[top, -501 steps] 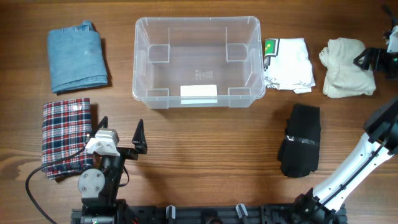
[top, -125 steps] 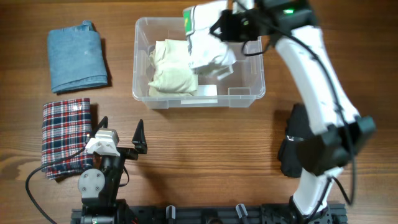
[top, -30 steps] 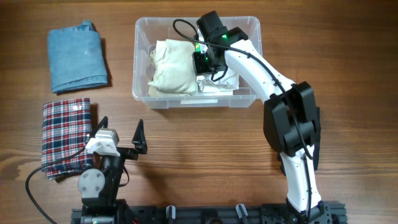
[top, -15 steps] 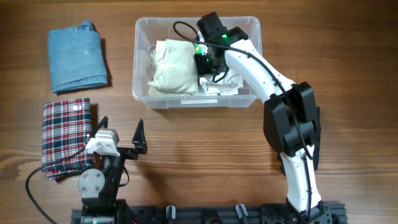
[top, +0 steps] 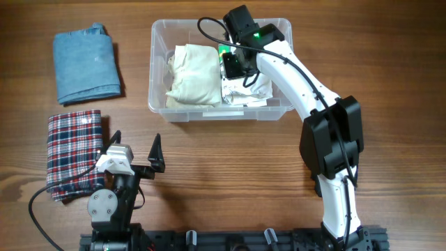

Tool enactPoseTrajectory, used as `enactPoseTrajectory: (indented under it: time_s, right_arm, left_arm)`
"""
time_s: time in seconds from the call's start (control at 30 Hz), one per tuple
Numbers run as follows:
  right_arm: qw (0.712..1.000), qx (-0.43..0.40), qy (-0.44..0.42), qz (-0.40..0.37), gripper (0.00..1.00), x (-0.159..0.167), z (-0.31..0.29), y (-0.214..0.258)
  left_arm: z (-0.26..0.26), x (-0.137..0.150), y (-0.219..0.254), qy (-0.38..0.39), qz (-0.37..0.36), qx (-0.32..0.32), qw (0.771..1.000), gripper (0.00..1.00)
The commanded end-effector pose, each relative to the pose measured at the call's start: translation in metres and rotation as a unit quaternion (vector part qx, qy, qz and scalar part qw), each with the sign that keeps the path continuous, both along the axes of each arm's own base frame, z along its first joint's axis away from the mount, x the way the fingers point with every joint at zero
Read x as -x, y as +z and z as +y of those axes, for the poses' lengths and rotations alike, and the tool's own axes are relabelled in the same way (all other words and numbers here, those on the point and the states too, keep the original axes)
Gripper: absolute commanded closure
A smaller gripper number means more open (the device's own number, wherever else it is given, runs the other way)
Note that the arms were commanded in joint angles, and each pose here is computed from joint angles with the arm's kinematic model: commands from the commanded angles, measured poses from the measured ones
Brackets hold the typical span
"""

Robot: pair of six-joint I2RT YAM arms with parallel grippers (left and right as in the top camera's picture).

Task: Pack container
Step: 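Push the white T-shirt down into the bin's right half, release, then move the right gripper down to the black folded garment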

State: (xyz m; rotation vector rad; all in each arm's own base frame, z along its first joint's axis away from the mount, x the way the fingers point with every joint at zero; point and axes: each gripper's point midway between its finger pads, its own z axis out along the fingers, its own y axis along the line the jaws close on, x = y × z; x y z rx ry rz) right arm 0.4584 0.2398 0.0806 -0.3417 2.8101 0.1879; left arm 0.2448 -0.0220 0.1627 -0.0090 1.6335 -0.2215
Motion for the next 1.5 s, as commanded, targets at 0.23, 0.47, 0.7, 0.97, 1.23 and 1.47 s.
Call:
enactPoseTrajectory:
  time_s: [0.23, 0.47, 0.7, 0.97, 1.23, 1.47]
  right_arm:
    - [0.997, -0.035, 0.031, 0.069, 0.92, 0.015, 0.017, -0.038]
    - [0.994, -0.058, 0.052, 0.075, 0.92, 0.019, 0.026, -0.037]
    - [0.995, -0.067, 0.051, 0.058, 0.95, 0.014, 0.027, -0.022]
    - [0.993, -0.053, -0.011, -0.104, 0.66, -0.002, -0.041, 0.135]
    - [0.986, 0.0, -0.098, -0.132, 0.52, 0.054, -0.141, 0.215]
    - [0.971, 0.095, -0.216, -0.046, 0.2, 0.111, -0.229, 0.207]
  left_arm:
    - [0.003, 0.0, -0.002, 0.006, 0.0, -0.006, 1.0, 0.0]
    - [0.003, 0.0, -0.002, 0.006, 0.0, -0.006, 1.0, 0.0]
    - [0.003, 0.0, -0.002, 0.006, 0.0, -0.006, 1.0, 0.0]
    - [0.003, 0.0, -0.002, 0.006, 0.0, -0.006, 1.0, 0.0]
    - [0.003, 0.0, -0.002, 0.006, 0.0, -0.006, 1.0, 0.0]
    - [0.003, 0.0, -0.002, 0.006, 0.0, -0.006, 1.0, 0.0]
